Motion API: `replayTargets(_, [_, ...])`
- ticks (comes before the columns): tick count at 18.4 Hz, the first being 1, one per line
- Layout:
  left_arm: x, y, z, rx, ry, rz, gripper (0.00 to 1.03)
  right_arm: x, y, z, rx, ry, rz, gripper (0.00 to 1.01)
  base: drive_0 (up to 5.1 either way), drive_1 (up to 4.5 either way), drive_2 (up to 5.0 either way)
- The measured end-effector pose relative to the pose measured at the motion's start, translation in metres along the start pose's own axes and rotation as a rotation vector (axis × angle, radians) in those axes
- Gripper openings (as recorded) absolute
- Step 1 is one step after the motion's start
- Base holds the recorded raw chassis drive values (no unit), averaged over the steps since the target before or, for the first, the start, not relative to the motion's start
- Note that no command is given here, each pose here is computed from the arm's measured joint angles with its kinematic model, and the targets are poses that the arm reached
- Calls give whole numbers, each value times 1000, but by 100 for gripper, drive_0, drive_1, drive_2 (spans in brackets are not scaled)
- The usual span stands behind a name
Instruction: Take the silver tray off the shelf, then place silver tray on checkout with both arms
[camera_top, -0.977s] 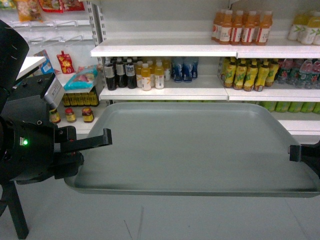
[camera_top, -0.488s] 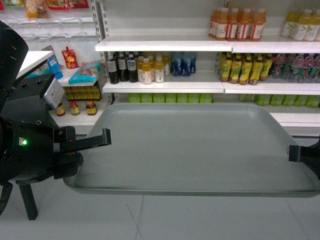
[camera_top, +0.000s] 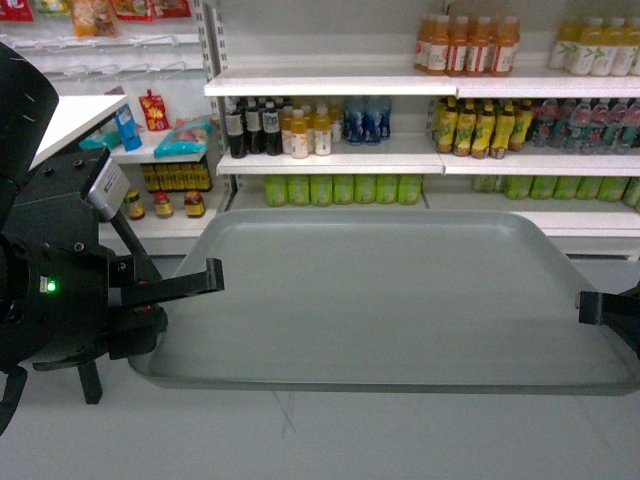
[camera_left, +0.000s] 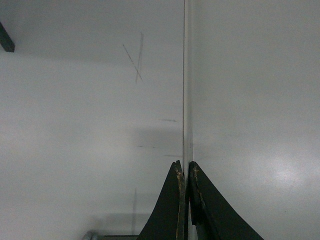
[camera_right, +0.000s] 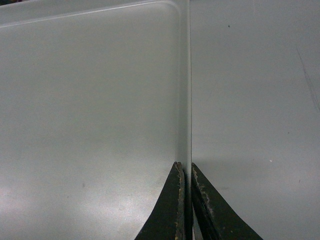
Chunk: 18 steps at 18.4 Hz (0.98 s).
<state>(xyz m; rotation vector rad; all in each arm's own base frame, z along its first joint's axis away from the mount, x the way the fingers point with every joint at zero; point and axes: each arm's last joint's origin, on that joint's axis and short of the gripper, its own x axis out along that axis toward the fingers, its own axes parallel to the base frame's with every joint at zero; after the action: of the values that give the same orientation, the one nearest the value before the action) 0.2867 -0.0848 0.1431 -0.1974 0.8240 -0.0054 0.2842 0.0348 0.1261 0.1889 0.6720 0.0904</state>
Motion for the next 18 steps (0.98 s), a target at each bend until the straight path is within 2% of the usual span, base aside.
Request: replayTargets(18, [0, 1, 0, -2, -1, 2, 3, 0, 0, 0, 2, 0, 1, 2, -494, 251, 251])
